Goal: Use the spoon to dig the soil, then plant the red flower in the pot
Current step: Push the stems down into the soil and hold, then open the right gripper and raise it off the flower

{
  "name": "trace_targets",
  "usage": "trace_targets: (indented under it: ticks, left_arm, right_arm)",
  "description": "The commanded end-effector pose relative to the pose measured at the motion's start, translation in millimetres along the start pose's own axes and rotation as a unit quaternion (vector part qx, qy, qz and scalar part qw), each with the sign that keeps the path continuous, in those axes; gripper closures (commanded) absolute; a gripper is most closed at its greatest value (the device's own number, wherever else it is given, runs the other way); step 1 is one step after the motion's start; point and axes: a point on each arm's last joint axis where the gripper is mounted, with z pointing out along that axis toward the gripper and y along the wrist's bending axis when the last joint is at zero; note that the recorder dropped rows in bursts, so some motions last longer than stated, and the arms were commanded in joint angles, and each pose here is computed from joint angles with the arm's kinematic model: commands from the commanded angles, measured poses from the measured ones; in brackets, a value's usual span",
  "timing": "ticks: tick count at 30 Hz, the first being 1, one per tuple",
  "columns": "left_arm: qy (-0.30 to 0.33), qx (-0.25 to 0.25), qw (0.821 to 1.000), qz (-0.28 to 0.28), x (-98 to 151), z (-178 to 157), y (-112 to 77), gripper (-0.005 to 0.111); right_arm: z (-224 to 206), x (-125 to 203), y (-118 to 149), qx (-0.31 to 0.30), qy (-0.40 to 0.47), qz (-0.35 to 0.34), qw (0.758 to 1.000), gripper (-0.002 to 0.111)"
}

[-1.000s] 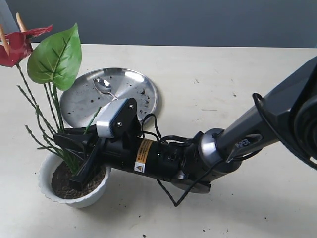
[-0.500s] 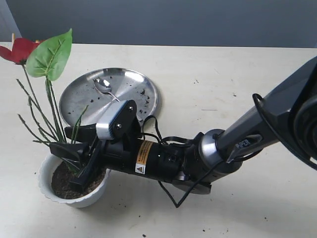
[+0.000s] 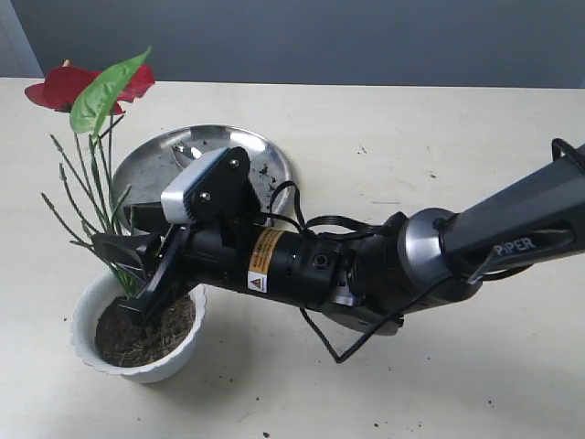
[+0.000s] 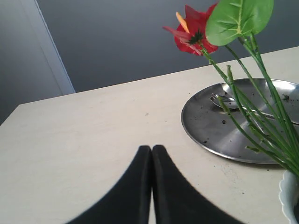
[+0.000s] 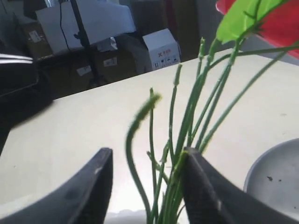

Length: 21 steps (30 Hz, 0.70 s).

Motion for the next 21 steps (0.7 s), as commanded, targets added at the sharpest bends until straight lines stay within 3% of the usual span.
trace_targets:
  ticks: [1, 9, 15, 21]
  left_arm:
    - [-0.004, 0.000, 1.000, -0.003, -0.1, -0.2, -0.1, 0.106]
    - [-0.004, 0.000, 1.000, -0.003, -0.1, -0.2, -0.1, 0.106]
    - [-0.004, 0.000, 1.000, -0.003, -0.1, -0.2, -0.1, 0.106]
    - [-0.004, 0.000, 1.000, -0.003, -0.1, -0.2, -0.1, 0.106]
  right_arm:
    - [-2.6, -13.7, 1.6, 0.004, -0.025, 0.007, 1.000, 0.063]
    - [-14.3, -50.8, 0.7, 0.057, -0.032, 0.008, 0.998, 0.063]
    - [-29.5, -70.3, -13.5, 0.176, -0.018, 0.117, 0.977, 0.063]
    - [-25.7, -110.9, -16.6, 0.199, 0.113, 0.088, 0.969, 0.063]
